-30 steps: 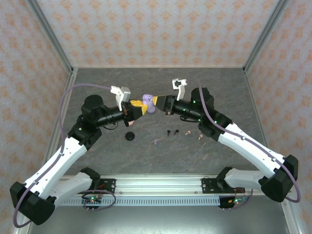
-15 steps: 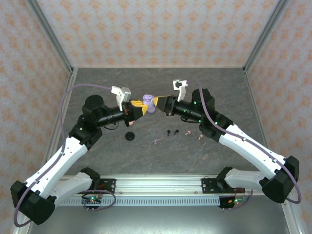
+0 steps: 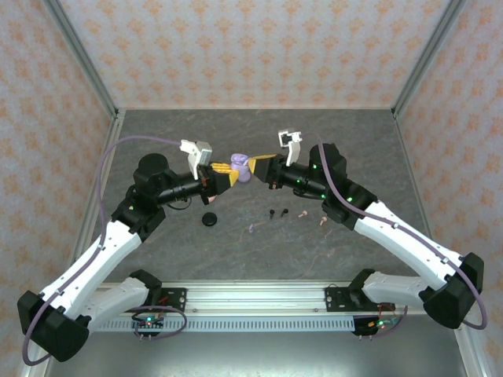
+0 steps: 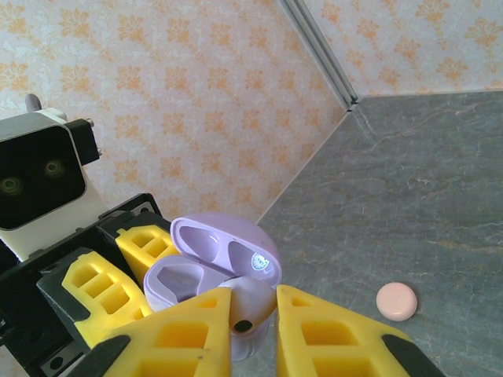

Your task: Insert the wireless bluetooth earbuds into the charging case

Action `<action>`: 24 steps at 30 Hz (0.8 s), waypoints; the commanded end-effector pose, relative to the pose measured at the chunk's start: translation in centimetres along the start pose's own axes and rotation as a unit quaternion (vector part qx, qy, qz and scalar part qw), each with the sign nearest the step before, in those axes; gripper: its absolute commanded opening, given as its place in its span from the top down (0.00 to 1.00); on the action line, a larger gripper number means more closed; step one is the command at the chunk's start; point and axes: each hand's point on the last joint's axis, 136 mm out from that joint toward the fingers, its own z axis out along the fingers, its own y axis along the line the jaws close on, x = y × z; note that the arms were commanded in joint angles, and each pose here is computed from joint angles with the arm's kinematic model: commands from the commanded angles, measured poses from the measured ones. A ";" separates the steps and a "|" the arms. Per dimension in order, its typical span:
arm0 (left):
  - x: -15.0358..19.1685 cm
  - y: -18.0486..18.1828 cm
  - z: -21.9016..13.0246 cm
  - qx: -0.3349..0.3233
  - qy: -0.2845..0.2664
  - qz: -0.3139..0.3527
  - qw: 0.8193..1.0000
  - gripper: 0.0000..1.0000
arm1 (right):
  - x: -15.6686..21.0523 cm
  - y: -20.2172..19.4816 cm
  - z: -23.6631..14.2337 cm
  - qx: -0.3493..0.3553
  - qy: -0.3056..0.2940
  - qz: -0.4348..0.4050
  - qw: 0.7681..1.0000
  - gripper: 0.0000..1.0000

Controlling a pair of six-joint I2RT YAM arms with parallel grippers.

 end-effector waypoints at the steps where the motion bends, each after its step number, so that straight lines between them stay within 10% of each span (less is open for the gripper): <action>1: 0.6 0.8 0.2 -0.014 0.006 -0.002 1.000 1.00 | -1.7 1.9 -1.0 -0.022 -0.029 -0.025 0.999 0.82; 24: 1.4 1.1 0.6 -0.012 0.019 -0.012 1.000 1.00 | -0.9 1.6 -0.6 -0.001 -0.016 -0.059 0.998 0.82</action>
